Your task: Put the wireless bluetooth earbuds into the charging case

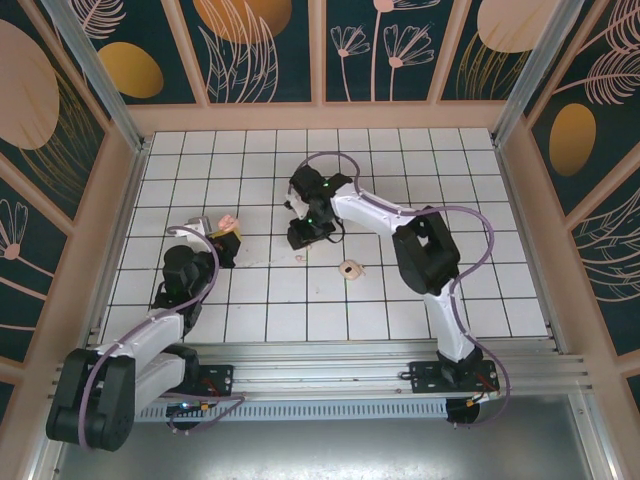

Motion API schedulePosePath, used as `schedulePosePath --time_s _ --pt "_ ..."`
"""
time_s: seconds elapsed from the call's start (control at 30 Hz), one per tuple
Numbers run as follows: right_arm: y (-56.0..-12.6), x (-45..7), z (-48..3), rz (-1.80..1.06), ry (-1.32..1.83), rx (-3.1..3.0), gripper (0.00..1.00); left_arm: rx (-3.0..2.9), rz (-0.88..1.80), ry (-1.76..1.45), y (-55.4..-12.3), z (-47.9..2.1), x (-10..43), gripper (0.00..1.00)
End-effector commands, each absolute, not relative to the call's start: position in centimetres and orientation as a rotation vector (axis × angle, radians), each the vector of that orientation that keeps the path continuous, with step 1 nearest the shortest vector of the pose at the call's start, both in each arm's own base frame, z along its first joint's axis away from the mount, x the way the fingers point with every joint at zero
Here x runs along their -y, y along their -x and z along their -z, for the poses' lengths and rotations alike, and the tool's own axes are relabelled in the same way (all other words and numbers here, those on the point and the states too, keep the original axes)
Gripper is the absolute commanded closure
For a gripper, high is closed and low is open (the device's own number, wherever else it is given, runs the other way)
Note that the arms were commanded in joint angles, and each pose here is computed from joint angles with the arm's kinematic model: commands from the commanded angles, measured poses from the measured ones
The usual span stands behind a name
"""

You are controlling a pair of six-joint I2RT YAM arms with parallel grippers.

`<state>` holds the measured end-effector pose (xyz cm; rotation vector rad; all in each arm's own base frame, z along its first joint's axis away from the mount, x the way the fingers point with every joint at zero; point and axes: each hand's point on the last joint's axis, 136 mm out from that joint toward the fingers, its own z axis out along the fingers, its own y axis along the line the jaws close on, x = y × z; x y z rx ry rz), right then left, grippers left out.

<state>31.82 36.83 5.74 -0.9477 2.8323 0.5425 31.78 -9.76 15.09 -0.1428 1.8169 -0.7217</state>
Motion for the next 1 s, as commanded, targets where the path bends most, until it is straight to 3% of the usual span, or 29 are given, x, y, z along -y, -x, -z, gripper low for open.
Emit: schedulePosePath --time_s 0.0,0.5,0.97 --pt "-31.6 -36.8 -5.2 -0.472 1.031 -2.831 0.57 -1.769 0.774 0.139 -32.1 -16.6 10.1 0.98" --pt "-30.7 -38.1 -2.6 -0.394 1.155 -2.811 0.58 -1.762 0.773 0.135 -32.4 -17.2 10.0 0.98" --pt "-30.9 -37.5 -1.2 -0.237 1.162 -2.797 0.64 -1.749 0.763 0.116 -32.3 -17.8 10.0 0.97"
